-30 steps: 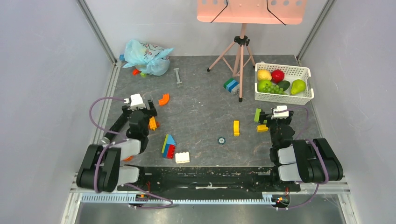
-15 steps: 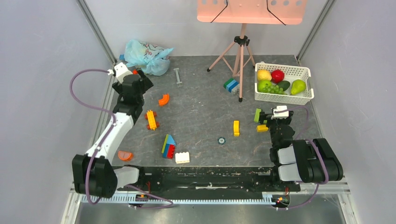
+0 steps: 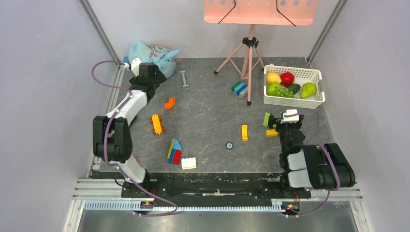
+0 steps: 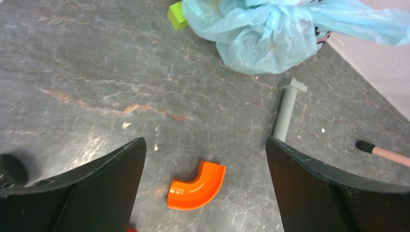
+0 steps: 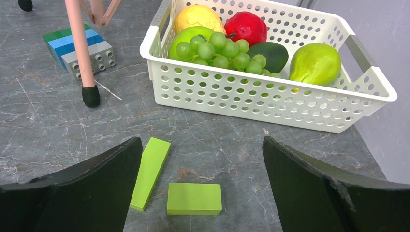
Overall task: Take the fake fruits out of the plastic bag
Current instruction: Pick up the plastic bag from the corner of the board.
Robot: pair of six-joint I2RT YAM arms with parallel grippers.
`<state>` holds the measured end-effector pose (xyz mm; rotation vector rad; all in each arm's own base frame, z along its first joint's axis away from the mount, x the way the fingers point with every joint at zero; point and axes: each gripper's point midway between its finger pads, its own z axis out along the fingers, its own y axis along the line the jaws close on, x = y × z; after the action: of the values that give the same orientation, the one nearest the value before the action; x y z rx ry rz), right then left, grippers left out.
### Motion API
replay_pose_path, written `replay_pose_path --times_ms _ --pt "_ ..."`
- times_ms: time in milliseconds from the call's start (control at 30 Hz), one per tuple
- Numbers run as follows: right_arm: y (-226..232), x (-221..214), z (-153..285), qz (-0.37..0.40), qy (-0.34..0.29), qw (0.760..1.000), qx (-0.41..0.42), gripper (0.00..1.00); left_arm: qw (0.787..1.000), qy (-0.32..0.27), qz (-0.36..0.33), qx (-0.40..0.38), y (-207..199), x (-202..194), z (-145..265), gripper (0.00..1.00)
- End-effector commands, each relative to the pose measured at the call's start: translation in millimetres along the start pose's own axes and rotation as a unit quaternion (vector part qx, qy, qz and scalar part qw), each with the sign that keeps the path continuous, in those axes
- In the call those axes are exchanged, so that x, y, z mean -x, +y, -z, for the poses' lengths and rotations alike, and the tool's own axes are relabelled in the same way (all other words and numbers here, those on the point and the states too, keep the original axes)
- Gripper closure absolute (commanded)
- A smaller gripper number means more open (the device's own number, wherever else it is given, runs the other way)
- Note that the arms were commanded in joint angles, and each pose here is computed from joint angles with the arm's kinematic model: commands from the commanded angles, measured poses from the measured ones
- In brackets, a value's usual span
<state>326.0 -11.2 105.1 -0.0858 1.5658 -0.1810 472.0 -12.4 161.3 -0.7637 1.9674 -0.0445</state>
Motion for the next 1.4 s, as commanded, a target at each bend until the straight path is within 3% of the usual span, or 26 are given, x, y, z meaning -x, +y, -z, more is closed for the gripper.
replay_pose_path --times_ms 0,733,967,1100,1200,1367 --pt "2 -23 23 0.01 0.028 1.0 0.007 0.02 0.998 -0.035 0.046 -0.036 -35 32 -19 0.0" --pt "2 -23 23 0.011 0.029 1.0 0.007 0.02 0.983 -0.064 0.112 -0.128 -69 62 -110 0.0" --pt "3 -23 23 0.011 0.028 1.0 0.007 0.02 0.985 -0.064 0.12 -0.107 -67 59 -137 0.01" --pt "2 -23 23 0.011 0.028 1.0 0.007 0.02 0.987 -0.069 0.109 -0.092 -64 58 -148 0.13" --pt "3 -23 23 0.011 0.029 1.0 0.008 0.02 0.989 -0.076 0.093 -0.087 -63 62 -149 0.34" --pt "3 -23 22 0.01 0.028 1.0 0.007 0.02 0.991 -0.079 0.063 -0.087 -61 63 -145 0.59"
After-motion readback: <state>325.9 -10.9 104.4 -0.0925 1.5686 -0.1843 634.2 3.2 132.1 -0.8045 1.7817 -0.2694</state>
